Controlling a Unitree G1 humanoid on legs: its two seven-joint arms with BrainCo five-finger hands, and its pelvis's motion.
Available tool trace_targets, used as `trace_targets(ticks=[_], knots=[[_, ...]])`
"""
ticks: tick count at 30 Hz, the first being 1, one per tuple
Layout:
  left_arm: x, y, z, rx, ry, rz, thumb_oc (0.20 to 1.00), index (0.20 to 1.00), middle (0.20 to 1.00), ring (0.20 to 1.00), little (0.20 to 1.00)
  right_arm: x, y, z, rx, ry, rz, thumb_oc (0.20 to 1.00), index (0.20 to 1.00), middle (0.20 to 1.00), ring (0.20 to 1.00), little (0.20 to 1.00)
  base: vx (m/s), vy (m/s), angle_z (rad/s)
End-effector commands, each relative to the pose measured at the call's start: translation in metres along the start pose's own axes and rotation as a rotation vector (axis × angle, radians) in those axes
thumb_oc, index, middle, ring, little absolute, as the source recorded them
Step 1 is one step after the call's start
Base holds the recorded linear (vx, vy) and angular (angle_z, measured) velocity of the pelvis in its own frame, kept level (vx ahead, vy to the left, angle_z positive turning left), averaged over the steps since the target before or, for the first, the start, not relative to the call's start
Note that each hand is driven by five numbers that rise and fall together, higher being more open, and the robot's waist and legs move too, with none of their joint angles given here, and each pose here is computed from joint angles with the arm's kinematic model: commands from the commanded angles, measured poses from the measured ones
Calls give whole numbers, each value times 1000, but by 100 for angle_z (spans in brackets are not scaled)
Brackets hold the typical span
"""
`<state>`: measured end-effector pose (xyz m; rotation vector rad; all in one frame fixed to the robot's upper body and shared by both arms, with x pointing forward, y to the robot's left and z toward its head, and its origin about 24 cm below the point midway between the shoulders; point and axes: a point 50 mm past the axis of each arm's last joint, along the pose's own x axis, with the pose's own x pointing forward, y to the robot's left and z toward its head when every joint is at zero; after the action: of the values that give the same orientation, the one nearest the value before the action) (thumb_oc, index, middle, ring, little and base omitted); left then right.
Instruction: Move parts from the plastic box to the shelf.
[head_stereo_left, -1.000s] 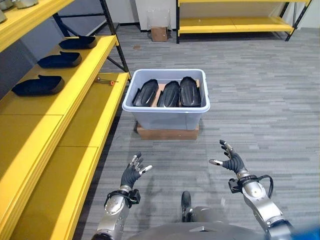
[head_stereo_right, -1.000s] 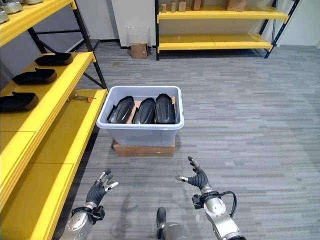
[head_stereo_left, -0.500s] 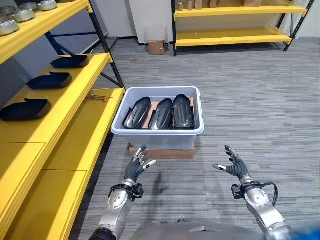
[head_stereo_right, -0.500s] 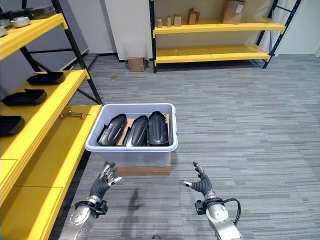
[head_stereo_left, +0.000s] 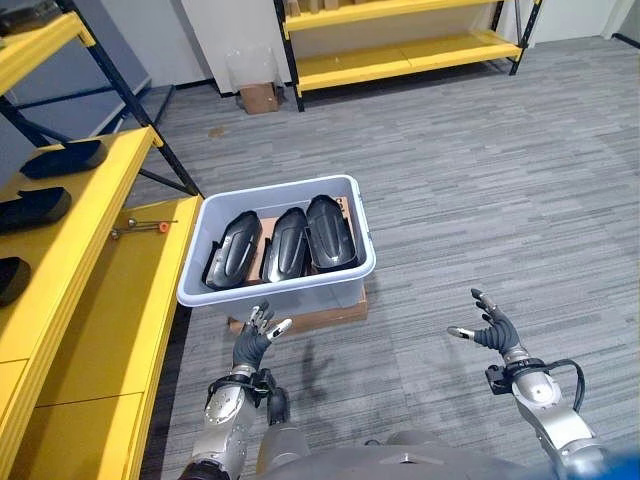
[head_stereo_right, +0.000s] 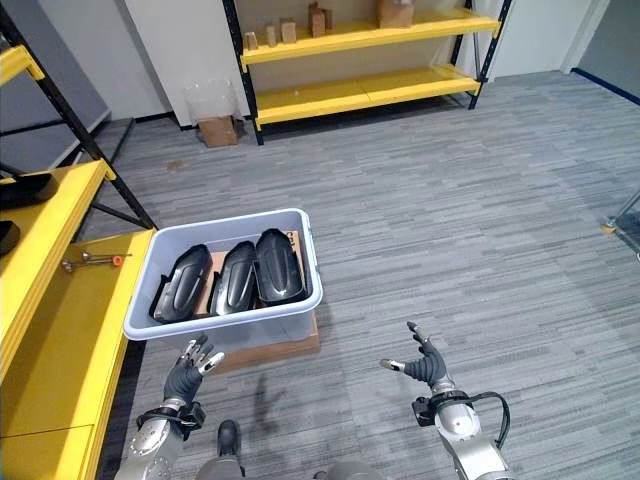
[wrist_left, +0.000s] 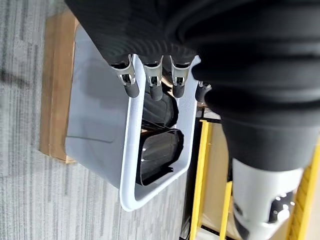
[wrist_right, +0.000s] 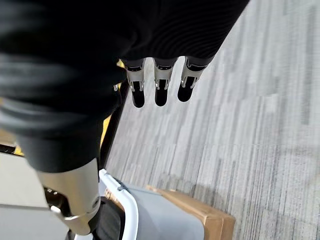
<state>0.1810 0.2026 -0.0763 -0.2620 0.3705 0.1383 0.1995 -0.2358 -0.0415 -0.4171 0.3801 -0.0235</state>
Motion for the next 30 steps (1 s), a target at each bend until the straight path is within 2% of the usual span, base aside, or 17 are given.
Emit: trace_targets(ticks=[1, 6, 16, 27, 30], knots=[[7, -3, 18, 44, -99, -24, 1000, 1000, 1000, 1000, 1000, -2, -9, 11, 106, -85, -56, 1000, 1000, 1000, 1000, 1000, 116, 421, 23], [2, 0, 16, 113, -97, -46, 1000, 1000, 1000, 1000, 1000, -3, 2, 14, 156, -98, -65, 1000, 1000, 1000, 1000, 1000, 111, 543, 11], [4, 16, 33, 171, -149, 5, 1000, 1000, 1000, 1000, 1000, 11, 16, 45, 137, -203, -43, 1000, 1000, 1000, 1000, 1000, 47, 309, -25], [5, -1, 30, 144, -156, -13, 1000, 1000, 1000, 1000, 1000, 14, 12, 56, 130, -244, -108, 1000, 1000, 1000, 1000, 1000, 112, -23, -3], [1, -7, 23, 145, -139, -67, 1000, 1000, 1000, 1000, 1000, 10, 14, 49, 132, -222, -128, 1000, 1000, 1000, 1000, 1000, 205, -145, 26]])
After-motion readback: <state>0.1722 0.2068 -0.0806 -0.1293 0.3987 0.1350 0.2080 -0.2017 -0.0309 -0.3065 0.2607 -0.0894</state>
